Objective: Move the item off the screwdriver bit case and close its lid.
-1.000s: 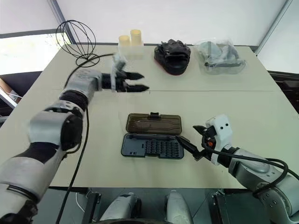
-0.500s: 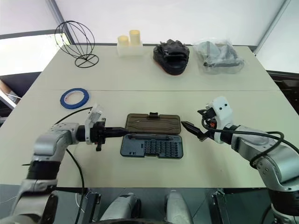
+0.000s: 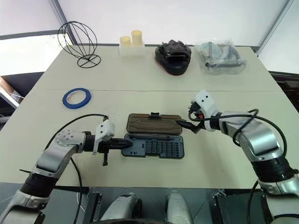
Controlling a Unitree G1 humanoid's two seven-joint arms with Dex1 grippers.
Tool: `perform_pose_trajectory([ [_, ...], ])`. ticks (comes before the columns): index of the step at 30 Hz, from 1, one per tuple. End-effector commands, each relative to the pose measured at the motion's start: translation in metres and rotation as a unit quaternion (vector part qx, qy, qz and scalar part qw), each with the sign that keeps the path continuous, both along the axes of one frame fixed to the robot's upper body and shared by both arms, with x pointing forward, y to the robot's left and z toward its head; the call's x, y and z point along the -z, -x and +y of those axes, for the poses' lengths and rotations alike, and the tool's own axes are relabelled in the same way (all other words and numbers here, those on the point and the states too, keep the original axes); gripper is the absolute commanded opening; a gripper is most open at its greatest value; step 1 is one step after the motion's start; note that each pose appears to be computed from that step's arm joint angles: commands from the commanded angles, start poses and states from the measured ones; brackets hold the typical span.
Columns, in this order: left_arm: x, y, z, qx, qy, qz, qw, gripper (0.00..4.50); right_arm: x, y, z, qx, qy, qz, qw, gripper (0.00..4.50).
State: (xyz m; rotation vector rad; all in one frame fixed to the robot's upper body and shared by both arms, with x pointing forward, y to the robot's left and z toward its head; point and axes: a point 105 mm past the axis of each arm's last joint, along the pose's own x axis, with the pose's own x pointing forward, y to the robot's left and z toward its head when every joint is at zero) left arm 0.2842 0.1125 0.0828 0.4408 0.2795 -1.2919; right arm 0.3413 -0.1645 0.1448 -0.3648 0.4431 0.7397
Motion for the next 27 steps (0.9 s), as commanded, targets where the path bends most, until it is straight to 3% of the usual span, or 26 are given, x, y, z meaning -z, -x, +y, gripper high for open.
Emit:
perform_pose_trajectory([
  [1, 0.037, 0.001, 0.017, -0.035, -0.058, 0.046, 0.997, 0.03, -0.007, -0.021, 0.010, -0.006, 0.008, 0.004, 1.000, 4.50],
  [6, 0.039, 0.008, 0.012, -0.030, -0.054, 0.052, 0.997, 0.03, 0.013, -0.045, 0.017, -0.029, 0.064, 0.043, 0.997, 4.50],
  [12, 0.034, 0.023, 0.009, -0.030, -0.029, 0.067, 0.997, 0.03, 0.039, -0.031, 0.028, -0.103, 0.079, 0.127, 0.983, 4.50],
  [15, 0.029, 0.046, 0.005, 0.006, -0.008, 0.106, 0.994, 0.03, 0.044, -0.028, 0.027, -0.117, 0.074, 0.147, 0.979, 4.50],
  [18, 0.032, 0.060, 0.006, 0.016, -0.007, 0.139, 0.990, 0.00, 0.049, -0.030, 0.029, -0.118, 0.070, 0.154, 0.979, 3.68],
  [25, 0.046, 0.054, 0.007, -0.026, -0.016, 0.146, 0.989, 0.00, 0.061, -0.034, 0.031, -0.130, 0.078, 0.164, 0.975, 0.32],
  [26, 0.047, 0.053, 0.007, -0.028, -0.016, 0.146, 0.989, 0.00, 0.063, -0.033, 0.031, -0.133, 0.082, 0.165, 0.974, 0.04],
  [27, 0.047, 0.053, 0.006, -0.027, -0.013, 0.147, 0.989, 0.00, 0.065, -0.033, 0.030, -0.137, 0.086, 0.166, 0.973, 0.04],
])
